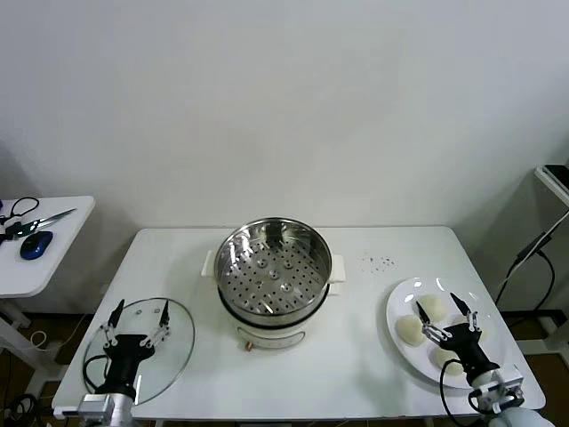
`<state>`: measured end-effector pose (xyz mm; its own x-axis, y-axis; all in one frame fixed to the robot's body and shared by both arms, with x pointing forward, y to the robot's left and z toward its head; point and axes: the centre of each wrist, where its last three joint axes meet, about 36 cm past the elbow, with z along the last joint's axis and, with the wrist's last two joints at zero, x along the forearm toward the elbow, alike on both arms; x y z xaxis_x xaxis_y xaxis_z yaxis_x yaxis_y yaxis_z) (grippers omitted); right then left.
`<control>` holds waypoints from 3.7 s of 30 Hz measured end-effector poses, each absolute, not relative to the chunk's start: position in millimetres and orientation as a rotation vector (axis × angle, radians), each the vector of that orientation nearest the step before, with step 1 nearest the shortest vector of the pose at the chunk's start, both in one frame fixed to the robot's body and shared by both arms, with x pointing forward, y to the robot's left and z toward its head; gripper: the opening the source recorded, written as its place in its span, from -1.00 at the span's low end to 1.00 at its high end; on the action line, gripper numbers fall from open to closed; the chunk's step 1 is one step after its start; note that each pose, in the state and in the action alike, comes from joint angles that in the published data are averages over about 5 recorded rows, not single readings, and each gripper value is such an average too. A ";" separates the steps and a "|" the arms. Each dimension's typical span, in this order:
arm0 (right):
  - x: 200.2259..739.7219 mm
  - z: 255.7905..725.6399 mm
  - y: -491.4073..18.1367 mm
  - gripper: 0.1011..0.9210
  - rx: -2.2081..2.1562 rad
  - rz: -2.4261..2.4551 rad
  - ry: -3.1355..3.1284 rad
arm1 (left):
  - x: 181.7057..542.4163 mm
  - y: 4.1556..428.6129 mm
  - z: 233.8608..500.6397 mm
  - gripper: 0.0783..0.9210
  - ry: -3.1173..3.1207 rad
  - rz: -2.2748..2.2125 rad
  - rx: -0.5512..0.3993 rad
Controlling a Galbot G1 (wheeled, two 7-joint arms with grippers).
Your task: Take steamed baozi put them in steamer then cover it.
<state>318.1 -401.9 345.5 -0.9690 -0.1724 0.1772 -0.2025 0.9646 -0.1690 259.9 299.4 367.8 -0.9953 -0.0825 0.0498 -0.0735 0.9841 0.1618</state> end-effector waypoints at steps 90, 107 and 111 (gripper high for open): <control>653.4 522.4 -415.0 0.31 1.367 1.413 -1.315 | 246.1 319.1 349.5 0.77 -3.003 -0.300 0.132; 702.2 704.6 -229.9 0.36 1.661 2.114 -0.908 | 244.4 315.7 348.9 0.77 -2.998 -0.293 0.093; 701.9 718.1 -171.2 0.39 1.718 2.268 -0.728 | 244.3 313.8 348.9 0.77 -2.995 -0.275 0.089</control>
<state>701.9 -171.2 718.1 -0.3020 -0.1303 0.9444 -0.4435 -0.8577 -0.2601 244.3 313.8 348.9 -0.9895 -0.0704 0.1260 -0.0463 0.9817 0.1848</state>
